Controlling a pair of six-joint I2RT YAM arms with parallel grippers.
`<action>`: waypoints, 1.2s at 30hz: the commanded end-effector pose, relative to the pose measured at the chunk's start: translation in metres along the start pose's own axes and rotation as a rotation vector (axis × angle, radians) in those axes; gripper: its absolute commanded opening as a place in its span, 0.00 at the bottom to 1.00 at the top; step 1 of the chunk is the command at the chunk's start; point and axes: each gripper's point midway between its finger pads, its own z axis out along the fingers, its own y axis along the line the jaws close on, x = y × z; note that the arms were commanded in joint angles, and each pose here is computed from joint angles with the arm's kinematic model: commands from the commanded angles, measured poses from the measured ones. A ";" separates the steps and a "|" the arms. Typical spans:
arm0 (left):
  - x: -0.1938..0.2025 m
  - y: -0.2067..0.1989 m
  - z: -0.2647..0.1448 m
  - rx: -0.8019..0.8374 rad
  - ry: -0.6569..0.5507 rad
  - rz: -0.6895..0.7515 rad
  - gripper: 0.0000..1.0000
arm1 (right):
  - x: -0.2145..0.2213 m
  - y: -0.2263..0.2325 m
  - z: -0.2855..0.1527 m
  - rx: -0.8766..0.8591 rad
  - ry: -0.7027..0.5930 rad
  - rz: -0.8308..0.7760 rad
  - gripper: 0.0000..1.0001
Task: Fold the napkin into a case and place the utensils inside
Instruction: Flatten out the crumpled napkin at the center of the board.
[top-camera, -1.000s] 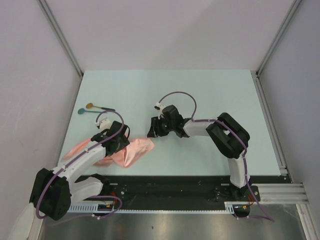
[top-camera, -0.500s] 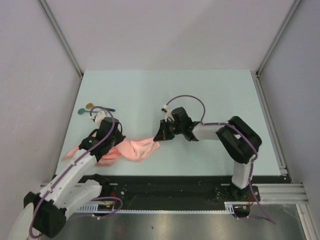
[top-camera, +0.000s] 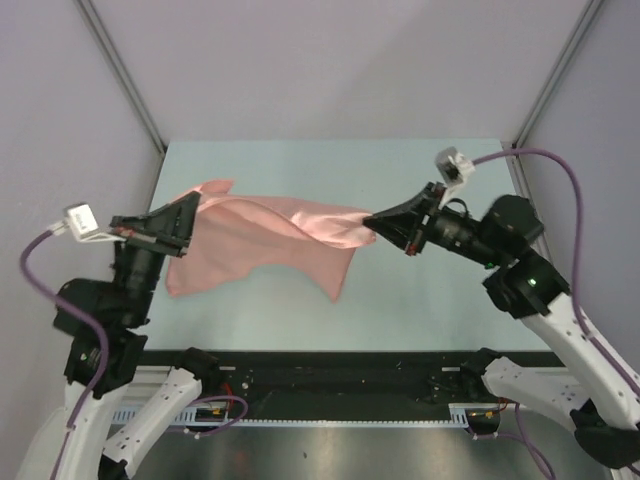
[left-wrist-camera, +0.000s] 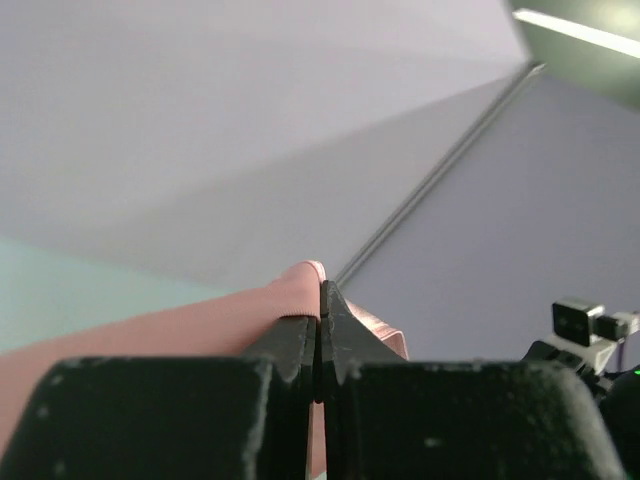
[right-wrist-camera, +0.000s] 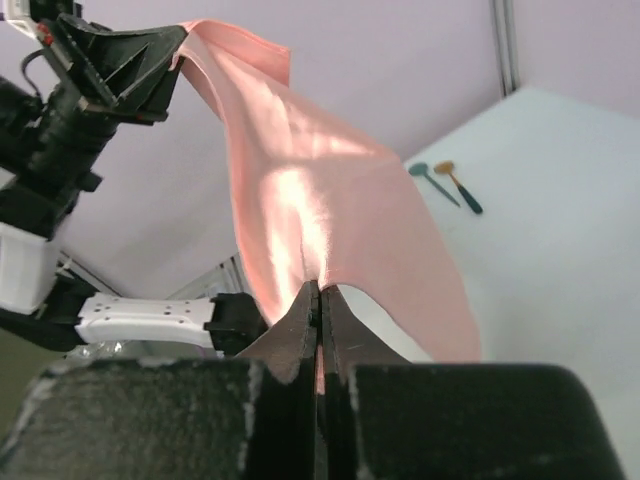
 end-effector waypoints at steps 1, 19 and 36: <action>-0.069 -0.078 -0.039 0.304 -0.183 0.040 0.00 | -0.012 0.035 -0.045 -0.016 -0.024 -0.041 0.00; 0.115 0.013 0.163 0.113 0.277 0.094 0.00 | -0.023 -0.145 -0.060 0.666 -0.113 0.184 0.00; 0.278 0.150 0.265 -0.278 0.733 0.215 0.89 | 0.082 -0.422 -0.104 1.251 0.327 0.269 0.56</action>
